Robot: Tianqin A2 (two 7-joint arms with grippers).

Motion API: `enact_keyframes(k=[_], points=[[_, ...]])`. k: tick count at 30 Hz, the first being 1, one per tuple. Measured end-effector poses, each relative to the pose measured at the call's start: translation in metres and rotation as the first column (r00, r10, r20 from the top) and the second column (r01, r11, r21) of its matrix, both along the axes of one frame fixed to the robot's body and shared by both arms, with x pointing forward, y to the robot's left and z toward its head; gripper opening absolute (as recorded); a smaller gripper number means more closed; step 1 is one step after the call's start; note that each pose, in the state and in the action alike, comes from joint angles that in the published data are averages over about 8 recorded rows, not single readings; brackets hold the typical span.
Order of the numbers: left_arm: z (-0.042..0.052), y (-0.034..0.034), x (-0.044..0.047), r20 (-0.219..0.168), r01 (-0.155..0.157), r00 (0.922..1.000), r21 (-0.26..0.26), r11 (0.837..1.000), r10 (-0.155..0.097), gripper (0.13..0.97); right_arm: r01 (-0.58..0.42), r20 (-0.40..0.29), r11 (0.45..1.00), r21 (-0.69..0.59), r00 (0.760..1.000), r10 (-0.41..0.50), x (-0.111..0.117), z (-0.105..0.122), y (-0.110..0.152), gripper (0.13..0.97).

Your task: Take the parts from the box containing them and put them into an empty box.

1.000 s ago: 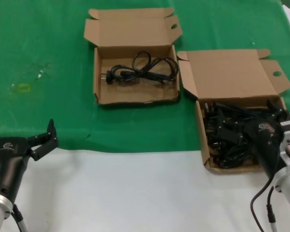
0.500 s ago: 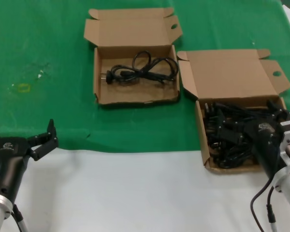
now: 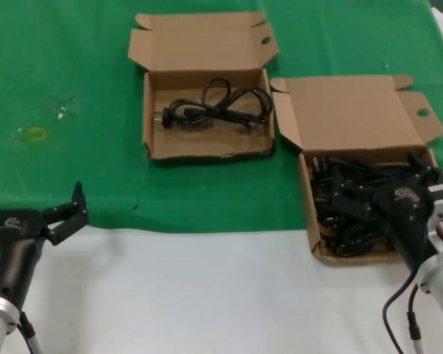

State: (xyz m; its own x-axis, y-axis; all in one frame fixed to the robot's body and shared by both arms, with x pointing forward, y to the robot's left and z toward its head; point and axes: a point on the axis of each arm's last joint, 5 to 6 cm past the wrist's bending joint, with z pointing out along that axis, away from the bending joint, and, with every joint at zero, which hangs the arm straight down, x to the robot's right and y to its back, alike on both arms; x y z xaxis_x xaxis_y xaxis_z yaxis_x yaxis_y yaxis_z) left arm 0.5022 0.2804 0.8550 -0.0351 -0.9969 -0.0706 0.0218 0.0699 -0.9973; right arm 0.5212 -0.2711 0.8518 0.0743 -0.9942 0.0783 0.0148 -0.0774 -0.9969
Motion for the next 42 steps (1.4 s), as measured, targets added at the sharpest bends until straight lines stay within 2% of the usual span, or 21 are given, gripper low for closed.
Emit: enact_keyframes(k=[42], points=[[0.0, 0.0, 0.0, 0.0, 0.0, 1.0, 0.0, 1.0, 0.0, 0.966, 0.0, 0.0, 1.0, 0.0, 1.0, 0.0, 0.0, 0.0, 0.0, 0.966]])
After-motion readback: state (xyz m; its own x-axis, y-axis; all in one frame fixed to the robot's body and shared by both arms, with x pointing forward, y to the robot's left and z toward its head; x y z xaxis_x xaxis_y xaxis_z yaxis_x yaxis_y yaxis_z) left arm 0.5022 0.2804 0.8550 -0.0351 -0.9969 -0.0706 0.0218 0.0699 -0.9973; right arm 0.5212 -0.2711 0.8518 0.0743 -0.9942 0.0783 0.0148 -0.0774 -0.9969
